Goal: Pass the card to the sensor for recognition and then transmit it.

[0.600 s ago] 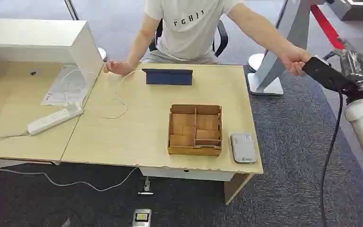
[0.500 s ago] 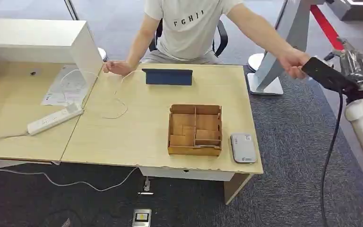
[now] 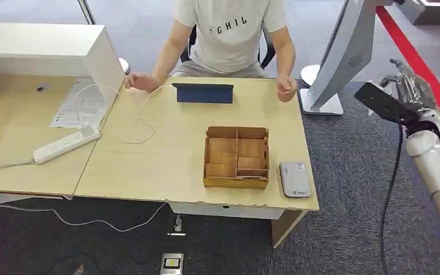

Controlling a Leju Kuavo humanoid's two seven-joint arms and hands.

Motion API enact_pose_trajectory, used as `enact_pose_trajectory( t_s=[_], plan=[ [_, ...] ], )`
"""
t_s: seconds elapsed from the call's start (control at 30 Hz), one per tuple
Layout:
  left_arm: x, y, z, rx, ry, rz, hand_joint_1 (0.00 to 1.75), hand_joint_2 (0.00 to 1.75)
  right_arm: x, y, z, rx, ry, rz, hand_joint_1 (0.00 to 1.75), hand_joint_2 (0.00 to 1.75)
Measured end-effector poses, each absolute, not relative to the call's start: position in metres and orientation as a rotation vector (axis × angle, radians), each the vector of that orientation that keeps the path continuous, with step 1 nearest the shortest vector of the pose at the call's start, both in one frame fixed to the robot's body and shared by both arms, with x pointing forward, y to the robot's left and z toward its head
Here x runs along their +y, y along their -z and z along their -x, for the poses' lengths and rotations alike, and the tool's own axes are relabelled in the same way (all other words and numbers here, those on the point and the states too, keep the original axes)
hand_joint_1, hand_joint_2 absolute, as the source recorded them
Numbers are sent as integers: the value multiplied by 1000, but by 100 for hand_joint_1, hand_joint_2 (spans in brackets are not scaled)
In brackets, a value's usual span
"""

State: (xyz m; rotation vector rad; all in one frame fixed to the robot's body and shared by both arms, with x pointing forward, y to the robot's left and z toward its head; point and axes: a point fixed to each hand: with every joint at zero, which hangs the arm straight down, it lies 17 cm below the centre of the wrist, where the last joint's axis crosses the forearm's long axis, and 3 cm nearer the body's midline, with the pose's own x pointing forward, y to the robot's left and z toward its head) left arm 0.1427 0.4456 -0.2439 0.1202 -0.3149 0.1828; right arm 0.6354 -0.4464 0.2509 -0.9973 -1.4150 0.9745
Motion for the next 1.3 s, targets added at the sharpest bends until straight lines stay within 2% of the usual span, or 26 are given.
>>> enact_pose_trajectory(
  t_s=[0.53, 1.3],
  plan=[
    [445, 244, -143, -323, -165, -126, 0, 0, -421, -163, -609, -1341, -1022, 856, 175, 175],
    [446, 246, -138, -288, -164, -136, 0, 0, -390, -132, -598, -1330, -1079, 760, 175, 175]
  ],
)
